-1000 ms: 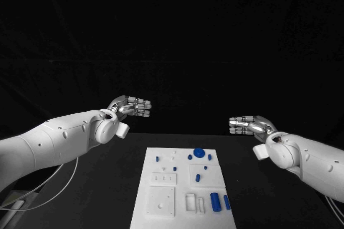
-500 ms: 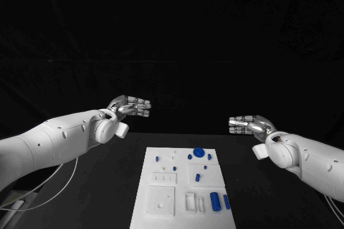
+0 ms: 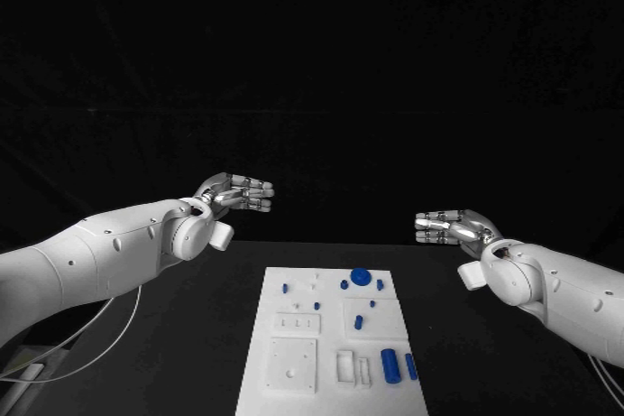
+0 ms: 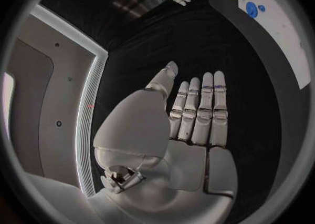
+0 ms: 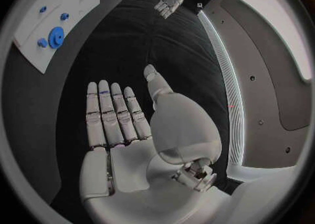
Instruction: Assemble the parts on the task board
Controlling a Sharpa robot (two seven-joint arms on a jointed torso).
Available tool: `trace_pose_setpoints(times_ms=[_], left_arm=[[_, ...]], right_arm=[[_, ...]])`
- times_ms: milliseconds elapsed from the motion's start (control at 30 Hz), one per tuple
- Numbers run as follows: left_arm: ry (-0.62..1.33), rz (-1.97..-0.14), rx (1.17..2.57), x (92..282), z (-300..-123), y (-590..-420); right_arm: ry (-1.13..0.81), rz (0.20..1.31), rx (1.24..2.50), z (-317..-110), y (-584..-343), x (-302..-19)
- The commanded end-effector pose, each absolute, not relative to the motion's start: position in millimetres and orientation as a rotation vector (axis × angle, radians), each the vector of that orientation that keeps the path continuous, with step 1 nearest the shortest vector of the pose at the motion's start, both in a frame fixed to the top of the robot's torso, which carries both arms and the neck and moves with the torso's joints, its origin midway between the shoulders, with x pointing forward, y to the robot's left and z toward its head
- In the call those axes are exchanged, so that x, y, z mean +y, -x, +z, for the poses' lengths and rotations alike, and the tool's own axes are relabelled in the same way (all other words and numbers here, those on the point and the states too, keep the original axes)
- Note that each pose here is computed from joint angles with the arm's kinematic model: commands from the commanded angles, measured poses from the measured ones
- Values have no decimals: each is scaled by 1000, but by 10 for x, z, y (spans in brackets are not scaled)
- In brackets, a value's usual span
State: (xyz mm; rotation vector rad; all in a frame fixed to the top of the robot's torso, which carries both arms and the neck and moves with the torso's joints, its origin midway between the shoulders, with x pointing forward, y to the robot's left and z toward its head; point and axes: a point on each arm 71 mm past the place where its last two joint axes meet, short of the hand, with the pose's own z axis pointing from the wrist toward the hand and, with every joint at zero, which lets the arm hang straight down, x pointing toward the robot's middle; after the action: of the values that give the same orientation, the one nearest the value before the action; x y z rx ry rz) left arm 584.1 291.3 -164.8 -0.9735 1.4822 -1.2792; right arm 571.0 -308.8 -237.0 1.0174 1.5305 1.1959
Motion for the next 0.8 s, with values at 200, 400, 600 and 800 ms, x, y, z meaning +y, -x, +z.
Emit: trace_pose_setpoints(times_ms=[200,400,600,800], left_arm=[[967,-1298,1473,2896,-1634,-5843],[967,-1298,1474,2895,-1634,-5843],[967,-1299,1474,2895,-1634,-5843],[967,-1298,1474,2896,-1634,-5843]], right_arm=[[-1012,1210,1523,-2364,-5710,-3079],[-1013,1210,1523,-2367,-5709,-3081],[-1013,1210,1524,-2369,-5708,-3081],[-1014,1210,1524,-2372,-5708,-3081]])
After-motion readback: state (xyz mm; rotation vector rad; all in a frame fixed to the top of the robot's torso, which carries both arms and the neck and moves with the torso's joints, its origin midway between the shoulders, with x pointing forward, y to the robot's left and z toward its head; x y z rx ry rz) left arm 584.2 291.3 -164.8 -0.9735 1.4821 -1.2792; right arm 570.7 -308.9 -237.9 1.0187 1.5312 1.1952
